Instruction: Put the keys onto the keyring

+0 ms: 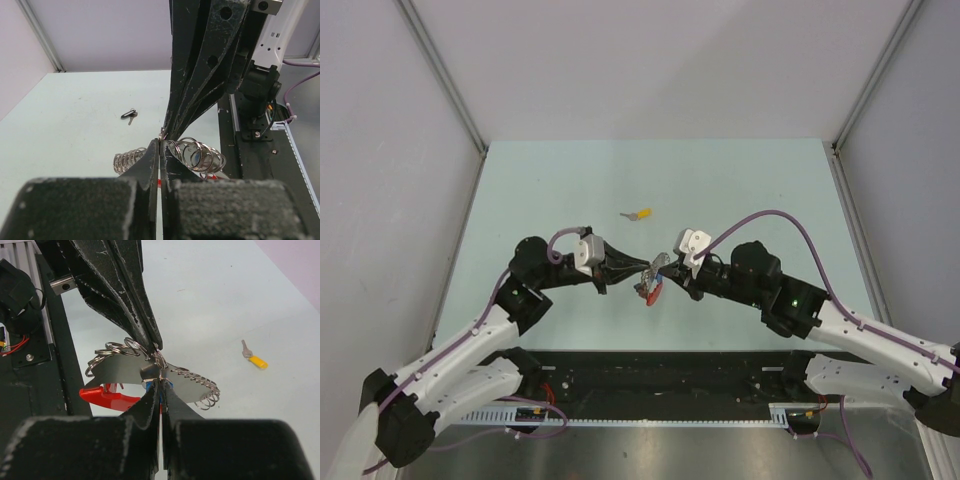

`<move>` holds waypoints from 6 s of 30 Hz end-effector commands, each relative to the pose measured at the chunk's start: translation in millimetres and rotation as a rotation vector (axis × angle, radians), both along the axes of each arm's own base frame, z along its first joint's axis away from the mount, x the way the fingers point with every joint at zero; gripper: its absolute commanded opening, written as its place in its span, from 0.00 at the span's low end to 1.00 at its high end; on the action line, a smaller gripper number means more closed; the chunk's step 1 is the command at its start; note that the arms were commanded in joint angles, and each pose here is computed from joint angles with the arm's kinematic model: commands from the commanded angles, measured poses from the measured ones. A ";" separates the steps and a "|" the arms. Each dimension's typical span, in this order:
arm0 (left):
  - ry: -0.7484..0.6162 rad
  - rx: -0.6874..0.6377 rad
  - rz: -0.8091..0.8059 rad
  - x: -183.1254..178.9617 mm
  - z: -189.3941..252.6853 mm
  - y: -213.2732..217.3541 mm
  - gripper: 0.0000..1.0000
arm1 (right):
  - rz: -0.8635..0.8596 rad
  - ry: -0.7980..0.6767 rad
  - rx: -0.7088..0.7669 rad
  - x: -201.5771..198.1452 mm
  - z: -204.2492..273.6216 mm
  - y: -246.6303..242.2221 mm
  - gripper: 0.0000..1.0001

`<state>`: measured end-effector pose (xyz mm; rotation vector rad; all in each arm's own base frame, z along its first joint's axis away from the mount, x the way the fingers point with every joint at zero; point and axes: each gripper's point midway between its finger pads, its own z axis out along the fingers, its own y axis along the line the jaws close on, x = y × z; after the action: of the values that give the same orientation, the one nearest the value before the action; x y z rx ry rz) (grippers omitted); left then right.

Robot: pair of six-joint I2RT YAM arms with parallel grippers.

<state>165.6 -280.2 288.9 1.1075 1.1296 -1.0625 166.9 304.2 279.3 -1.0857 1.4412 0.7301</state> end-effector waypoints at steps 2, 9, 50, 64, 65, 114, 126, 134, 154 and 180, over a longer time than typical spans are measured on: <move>0.012 0.013 -0.077 -12.9 1.7 -6.5 0.00 | -0.019 -0.077 0.168 2.9 49.4 4.3 0.00; 0.032 0.050 -0.108 -16.1 -5.8 -11.0 0.00 | -0.040 -0.087 0.185 4.9 52.8 -0.6 0.00; -0.006 0.035 -0.011 -7.6 0.4 -4.1 0.00 | 0.047 -0.091 0.001 -7.8 15.9 -19.4 0.00; -0.011 0.040 -0.041 -11.6 0.6 -5.7 0.00 | 0.074 -0.094 0.007 -9.9 16.3 -12.8 0.00; -0.011 0.040 -0.043 -11.6 0.9 -5.9 0.00 | 0.077 -0.095 0.010 -10.3 17.0 -12.4 0.00; -0.023 0.044 -0.023 -8.8 -0.1 -4.6 0.00 | 0.054 -0.114 0.026 -12.5 24.7 -15.5 0.00; -0.023 0.048 -0.028 -8.8 -1.0 -5.1 0.00 | 0.068 -0.116 0.029 -15.0 25.2 -12.7 0.00; -0.026 0.048 -0.037 -10.6 -0.6 -5.1 0.00 | 0.052 -0.112 0.018 -11.0 21.6 -11.4 0.00; -0.021 0.046 -0.042 -11.3 -0.5 -5.5 0.00 | 0.063 -0.113 0.025 -12.2 22.9 -9.6 0.00; -0.010 0.048 -0.085 -17.1 -2.0 -8.3 0.00 | 0.096 -0.117 0.037 -15.0 23.8 -1.9 0.00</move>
<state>154.9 -285.2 271.0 1.1806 1.2021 -1.0837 153.7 293.9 268.4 -1.1857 1.3865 0.7151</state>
